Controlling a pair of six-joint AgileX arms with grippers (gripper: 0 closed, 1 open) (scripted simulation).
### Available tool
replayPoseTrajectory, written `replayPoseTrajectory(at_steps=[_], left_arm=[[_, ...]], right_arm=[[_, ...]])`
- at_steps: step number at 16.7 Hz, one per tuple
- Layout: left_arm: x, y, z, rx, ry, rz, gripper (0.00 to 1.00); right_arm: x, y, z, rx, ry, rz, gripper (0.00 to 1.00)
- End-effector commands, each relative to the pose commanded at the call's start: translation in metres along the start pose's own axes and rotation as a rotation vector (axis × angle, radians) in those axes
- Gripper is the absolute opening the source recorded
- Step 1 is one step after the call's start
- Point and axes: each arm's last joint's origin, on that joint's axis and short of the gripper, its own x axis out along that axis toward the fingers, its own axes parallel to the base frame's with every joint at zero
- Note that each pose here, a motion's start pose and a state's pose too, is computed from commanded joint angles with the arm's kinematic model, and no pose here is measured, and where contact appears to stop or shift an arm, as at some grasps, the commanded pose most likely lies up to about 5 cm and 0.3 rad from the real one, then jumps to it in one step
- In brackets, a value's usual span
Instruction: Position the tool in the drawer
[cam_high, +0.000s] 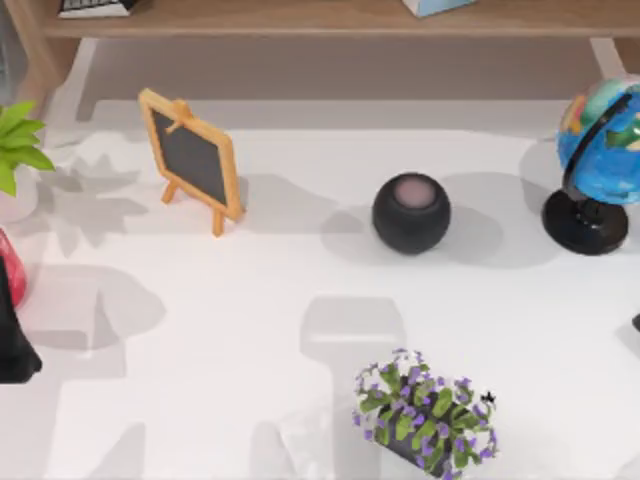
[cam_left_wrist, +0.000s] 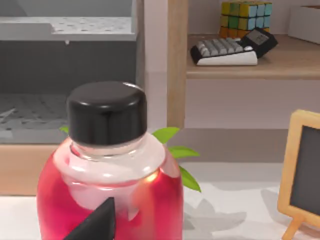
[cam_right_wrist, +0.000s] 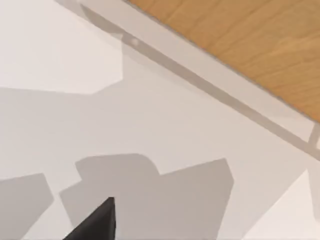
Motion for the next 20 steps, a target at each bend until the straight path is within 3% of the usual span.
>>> replayPoseTrajectory(at_steps=[3, 7, 12, 20], left_arm=[[0.0, 0.0, 0.0, 0.0, 0.0, 0.0, 1.0], [0.0, 0.0, 0.0, 0.0, 0.0, 0.0, 1.0], [0.0, 0.0, 0.0, 0.0, 0.0, 0.0, 1.0], [0.0, 0.0, 0.0, 0.0, 0.0, 0.0, 1.0]], right_arm=[[-0.008, 0.029, 0.047, 0.068, 0.158, 0.194, 1.0], [-0.021, 0.071, 0.099, 0.076, 0.366, 0.325, 1.0], [-0.031, 0.102, 0.129, 0.055, 0.505, 0.351, 1.0], [-0.022, 0.106, 0.124, 0.055, 0.512, 0.354, 1.0]])
